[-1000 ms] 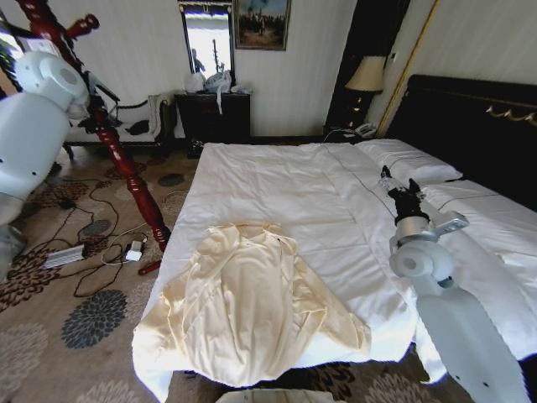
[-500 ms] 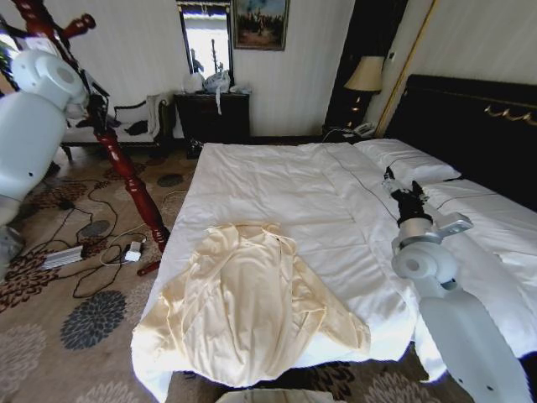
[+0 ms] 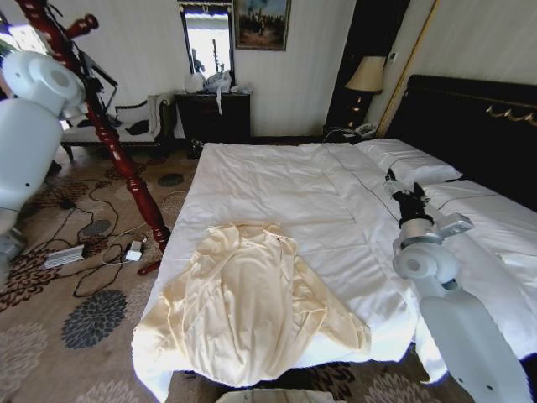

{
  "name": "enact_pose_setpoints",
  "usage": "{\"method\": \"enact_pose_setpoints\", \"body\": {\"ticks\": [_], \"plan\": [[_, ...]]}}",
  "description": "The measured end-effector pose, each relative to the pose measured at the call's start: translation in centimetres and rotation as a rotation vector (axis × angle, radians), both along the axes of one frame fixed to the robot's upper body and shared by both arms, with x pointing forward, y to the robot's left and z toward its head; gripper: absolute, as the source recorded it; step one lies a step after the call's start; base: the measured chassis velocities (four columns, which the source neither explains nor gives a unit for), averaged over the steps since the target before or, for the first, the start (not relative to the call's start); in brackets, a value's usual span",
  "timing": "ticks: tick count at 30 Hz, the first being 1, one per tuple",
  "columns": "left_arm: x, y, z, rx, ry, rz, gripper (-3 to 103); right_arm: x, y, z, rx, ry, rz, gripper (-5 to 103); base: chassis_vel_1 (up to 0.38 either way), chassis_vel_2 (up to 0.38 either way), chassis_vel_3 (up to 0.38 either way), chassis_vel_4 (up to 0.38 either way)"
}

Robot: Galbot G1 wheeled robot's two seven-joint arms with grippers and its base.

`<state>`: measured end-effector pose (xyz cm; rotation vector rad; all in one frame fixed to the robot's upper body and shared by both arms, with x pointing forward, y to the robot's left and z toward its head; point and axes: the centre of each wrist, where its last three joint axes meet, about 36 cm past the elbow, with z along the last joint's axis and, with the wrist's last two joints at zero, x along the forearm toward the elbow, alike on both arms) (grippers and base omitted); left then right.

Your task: Pick up the clothes from the bed and hang them on the clothes hanger.

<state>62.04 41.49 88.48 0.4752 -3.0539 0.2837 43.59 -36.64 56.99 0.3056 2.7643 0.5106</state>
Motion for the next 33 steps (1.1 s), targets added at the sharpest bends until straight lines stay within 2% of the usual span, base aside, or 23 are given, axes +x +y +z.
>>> {"method": "enact_pose_setpoints", "body": {"ticks": [4, 8, 12, 17, 23, 27, 28, 31, 32, 33], "plan": [[-0.5, -0.8, 0.2, -0.011, -0.037, -0.038, 18, 0.0, 0.0, -0.1, 0.003, 0.004, -0.003, 100, 0.000, 0.000, 0.000, 0.000], [-1.2, -2.0, 0.2, -0.035, -0.143, -0.105, 18, -0.1, -0.1, -0.2, 0.004, 0.009, -0.008, 100, 0.000, 0.000, 0.000, 0.000], [-2.3, -3.0, -0.1, -0.039, -0.177, -0.156, 18, -0.1, -0.3, -0.3, 0.004, 0.011, -0.012, 100, 0.000, 0.000, 0.000, 0.000], [-3.9, -3.9, -0.9, -0.029, -0.189, -0.212, 18, -0.1, -0.3, -0.5, 0.006, 0.016, -0.014, 100, 0.000, 0.000, 0.000, 0.000], [-5.7, -4.3, -2.4, -0.025, -0.227, -0.268, 18, 0.0, -0.2, -0.8, 0.009, 0.024, -0.016, 100, 0.000, 0.000, 0.000, 0.000], [-8.3, -4.8, -6.0, -0.032, -0.260, -0.340, 18, 0.3, 0.0, -1.5, 0.013, 0.038, -0.016, 100, 0.000, 0.000, 0.000, 0.000], [-8.3, -4.8, -6.0, -0.032, -0.260, -0.340, 18, 0.3, 0.0, -1.5, 0.013, 0.038, -0.016, 100, 0.000, 0.000, 0.000, 0.000], [-10.9, -6.3, -9.9, -0.006, -0.247, -0.439, 18, 0.7, -0.2, -2.4, 0.014, 0.060, -0.023, 100, 0.000, 0.000, 0.000, 0.000], [-10.9, -6.3, -9.9, -0.006, -0.247, -0.439, 18, 0.7, -0.2, -2.4, 0.014, 0.060, -0.023, 100, 0.000, 0.000, 0.000, 0.000], [-11.7, -6.7, -11.3, -0.002, -0.234, -0.470, 18, 0.9, -0.2, -2.8, 0.010, 0.070, -0.025, 100, 0.000, 0.000, 0.000, 0.000]]}}
